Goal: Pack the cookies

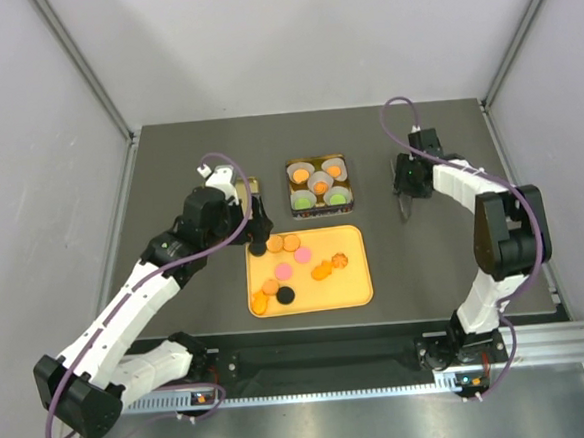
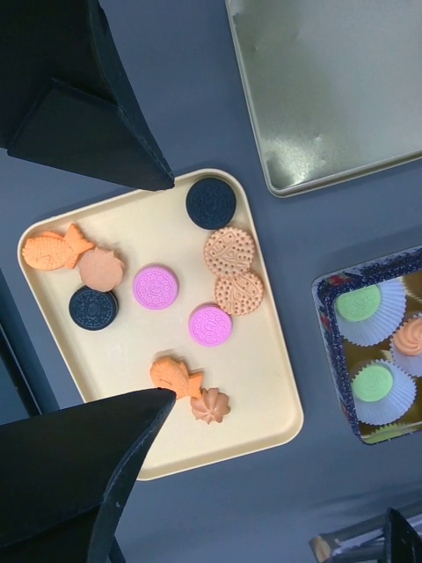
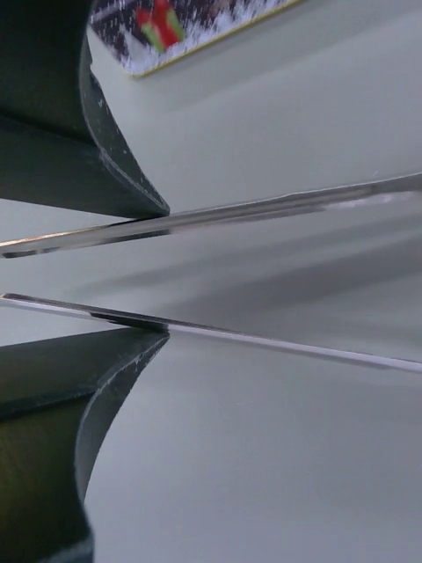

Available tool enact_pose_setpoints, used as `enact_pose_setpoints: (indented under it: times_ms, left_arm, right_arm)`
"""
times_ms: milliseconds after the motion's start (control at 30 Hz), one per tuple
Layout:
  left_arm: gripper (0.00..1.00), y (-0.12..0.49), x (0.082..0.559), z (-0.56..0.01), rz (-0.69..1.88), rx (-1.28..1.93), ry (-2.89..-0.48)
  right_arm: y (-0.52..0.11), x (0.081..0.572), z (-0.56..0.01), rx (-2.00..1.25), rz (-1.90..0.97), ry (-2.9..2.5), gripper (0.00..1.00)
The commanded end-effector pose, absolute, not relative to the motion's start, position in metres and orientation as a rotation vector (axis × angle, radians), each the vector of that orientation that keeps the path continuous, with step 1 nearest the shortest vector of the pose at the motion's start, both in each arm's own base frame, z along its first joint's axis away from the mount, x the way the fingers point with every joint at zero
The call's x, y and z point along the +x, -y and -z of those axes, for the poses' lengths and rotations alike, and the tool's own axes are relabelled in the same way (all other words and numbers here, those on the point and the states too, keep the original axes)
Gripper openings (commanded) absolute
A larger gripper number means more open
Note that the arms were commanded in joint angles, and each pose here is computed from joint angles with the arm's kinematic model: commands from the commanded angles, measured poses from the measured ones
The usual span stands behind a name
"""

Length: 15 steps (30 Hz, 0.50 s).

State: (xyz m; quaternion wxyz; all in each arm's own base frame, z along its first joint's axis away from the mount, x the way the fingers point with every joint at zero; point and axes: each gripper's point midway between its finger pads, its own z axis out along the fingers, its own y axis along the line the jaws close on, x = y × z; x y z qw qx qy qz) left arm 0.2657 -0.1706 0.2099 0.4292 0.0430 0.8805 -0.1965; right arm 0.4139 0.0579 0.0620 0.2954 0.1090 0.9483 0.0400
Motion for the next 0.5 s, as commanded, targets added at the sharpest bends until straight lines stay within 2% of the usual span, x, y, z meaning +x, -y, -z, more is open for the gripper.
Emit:
enact_pose_setpoints:
  times_ms: [0,33,200,367,433,467]
  left_arm:
    - [0.99,0.171,0.271,-0.237,0.514,0.089,-2.130]
    - [0.99,0.171,0.271,-0.238,0.513,0.088,-2.130]
    - [0.99,0.169,0.271,-0.234,0.514,0.055,-2.139]
    - [0.99,0.173,0.274,-0.219,0.525,0.006,-2.174]
    - [0.99,0.174,0.276,-0.218,0.525,-0.008,-2.177]
    - [0.99,0.173,0.279,-0.220,0.513,-0.019,-2.167]
  right_arm:
    - [-0.053,0.434,-0.077,0.335,-0.114,-2.405,0.53]
    - [-0.051,0.432,-0.073,0.340,-0.105,-2.413,0.54]
    - [-0.046,0.416,-0.047,0.337,-0.072,-2.477,0.75]
    - [-0.053,0.407,-0.035,0.334,-0.118,-2.502,0.85]
    - [-0.051,0.406,-0.053,0.341,-0.117,-2.451,0.87]
    - [-0.048,0.401,-0.058,0.348,-0.103,-2.433,0.91]
